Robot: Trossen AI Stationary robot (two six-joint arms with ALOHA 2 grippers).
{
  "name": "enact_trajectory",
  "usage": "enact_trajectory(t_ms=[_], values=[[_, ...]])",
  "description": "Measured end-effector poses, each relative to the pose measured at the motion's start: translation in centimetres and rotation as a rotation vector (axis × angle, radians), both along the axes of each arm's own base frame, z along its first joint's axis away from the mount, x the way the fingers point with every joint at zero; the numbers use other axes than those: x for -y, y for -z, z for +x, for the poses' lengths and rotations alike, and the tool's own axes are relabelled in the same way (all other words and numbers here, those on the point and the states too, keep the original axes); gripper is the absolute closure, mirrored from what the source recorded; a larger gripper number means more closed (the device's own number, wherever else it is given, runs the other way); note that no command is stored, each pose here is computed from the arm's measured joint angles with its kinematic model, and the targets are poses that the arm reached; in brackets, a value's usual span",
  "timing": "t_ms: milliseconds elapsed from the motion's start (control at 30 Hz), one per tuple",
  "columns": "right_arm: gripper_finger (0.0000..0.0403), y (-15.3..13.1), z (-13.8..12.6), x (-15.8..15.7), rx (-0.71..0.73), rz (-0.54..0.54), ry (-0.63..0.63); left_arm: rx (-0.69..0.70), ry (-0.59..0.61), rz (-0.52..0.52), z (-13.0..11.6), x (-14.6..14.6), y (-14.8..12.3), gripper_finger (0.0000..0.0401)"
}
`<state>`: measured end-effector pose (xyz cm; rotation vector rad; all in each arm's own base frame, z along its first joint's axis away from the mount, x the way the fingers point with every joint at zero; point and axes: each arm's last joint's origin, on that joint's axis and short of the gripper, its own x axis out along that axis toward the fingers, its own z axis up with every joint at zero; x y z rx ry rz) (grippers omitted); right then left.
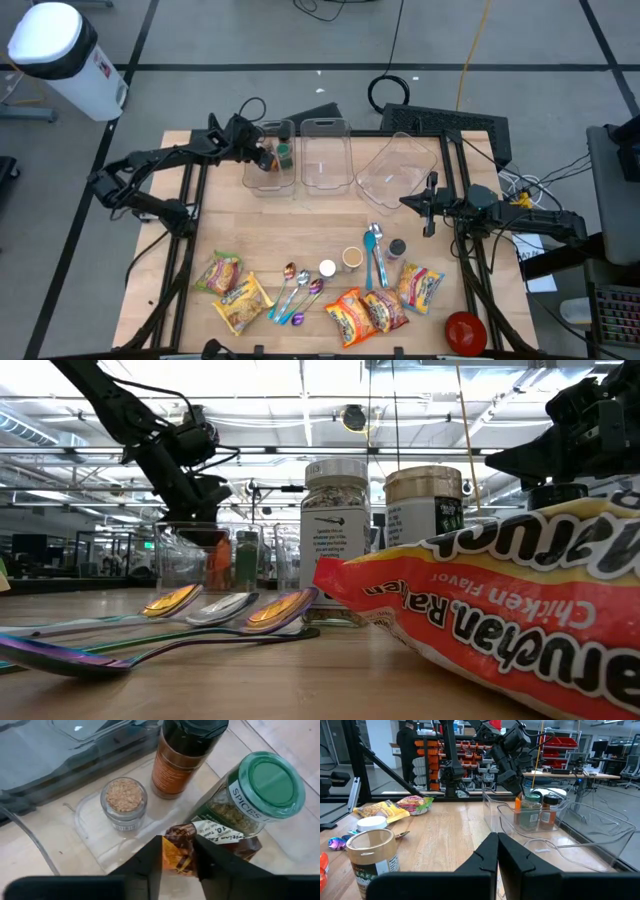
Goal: Pick & Place Food Item
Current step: Put the orange seasoning pack into the left transparent bin, then put the purple seasoning bottle into the left transparent bin
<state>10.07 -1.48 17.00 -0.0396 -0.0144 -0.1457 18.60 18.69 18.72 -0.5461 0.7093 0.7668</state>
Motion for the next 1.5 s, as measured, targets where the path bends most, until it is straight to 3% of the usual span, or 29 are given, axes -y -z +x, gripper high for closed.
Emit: enact_trajectory(t_ms=[400,800,1100,1300,1500], values=[[0.0403,0.0,0.0,0.0,0.000,0.000,0.000,0.009,0.029,0.048,0.4,-1.0,-2.0,0.0203],[0.0403,0.0,0.0,0.0,0.000,0.000,0.000,0.075,0.038,0.116,0.0,-1.0,-6.6,0.0207],[0.0403,0.0,0.0,0.0,0.000,0.000,0.000,0.281,0.255,0.317,-1.5,4.3,-11.9,0.0202],[0.0403,0.0,0.0,0.0,0.000,0.000,0.000,0.424,0.432,0.475,-2.2,8.9,-11.5,0.0209],[0.0403,0.0,0.0,0.0,0.000,0.000,0.000,0.514,0.548,0.483,-4.0,12.6,-10.3,0.0210]])
